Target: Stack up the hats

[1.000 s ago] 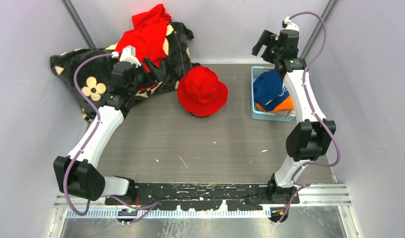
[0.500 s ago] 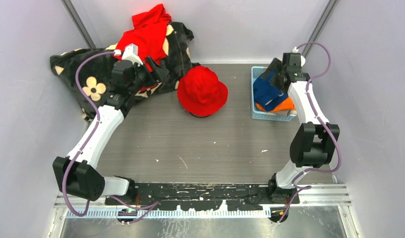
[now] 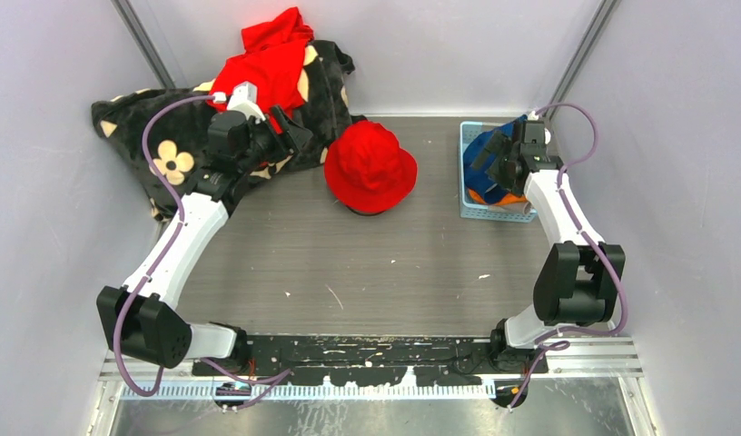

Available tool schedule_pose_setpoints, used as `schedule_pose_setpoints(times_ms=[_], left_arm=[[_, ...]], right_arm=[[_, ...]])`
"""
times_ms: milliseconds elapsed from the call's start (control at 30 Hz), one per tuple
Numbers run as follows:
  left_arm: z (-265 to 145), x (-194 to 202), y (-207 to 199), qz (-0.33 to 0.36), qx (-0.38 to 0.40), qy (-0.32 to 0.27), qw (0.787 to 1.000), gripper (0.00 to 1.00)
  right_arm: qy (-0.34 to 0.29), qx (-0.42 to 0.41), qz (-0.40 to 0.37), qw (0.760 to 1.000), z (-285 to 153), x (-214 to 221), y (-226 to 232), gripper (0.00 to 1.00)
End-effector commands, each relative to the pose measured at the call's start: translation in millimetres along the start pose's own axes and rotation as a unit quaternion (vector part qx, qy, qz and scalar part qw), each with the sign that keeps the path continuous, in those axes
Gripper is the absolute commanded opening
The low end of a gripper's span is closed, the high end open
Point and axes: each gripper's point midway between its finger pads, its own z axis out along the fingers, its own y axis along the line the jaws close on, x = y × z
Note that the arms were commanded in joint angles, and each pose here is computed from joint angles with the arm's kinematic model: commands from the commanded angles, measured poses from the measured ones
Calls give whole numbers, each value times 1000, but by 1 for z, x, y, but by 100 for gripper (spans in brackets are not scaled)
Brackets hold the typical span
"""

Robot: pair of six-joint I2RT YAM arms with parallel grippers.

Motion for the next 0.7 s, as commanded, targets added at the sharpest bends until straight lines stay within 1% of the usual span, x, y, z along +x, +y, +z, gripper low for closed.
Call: schedule_pose_setpoints(times_ms=[0,100,233,333,533,667], left_arm=[[-9,-17,-17,5,24,-22,999,66],[-9,-16,-17,4,23,-21,1000,66],[-9,-17,-16,6,21,-24,999,66],[-8,-18,-15,7,18,-24,1000,66],[-8,-18,-14,10,14,-24,1000,66],[-7,-17,-13,10,13,-22,1000,66]], right_arm=[[-30,-24,4,999,-9,-10,9,94],[-27,-21,4,999,-2,-9,8,89],[-34,-21,9,999,6,-16,8,75],[-38,-18,14,999,14,-23,8,67],[-23,-4,23,999,31,-22,-3,65],[-40,-1,33,999,30,-30,-6,58]])
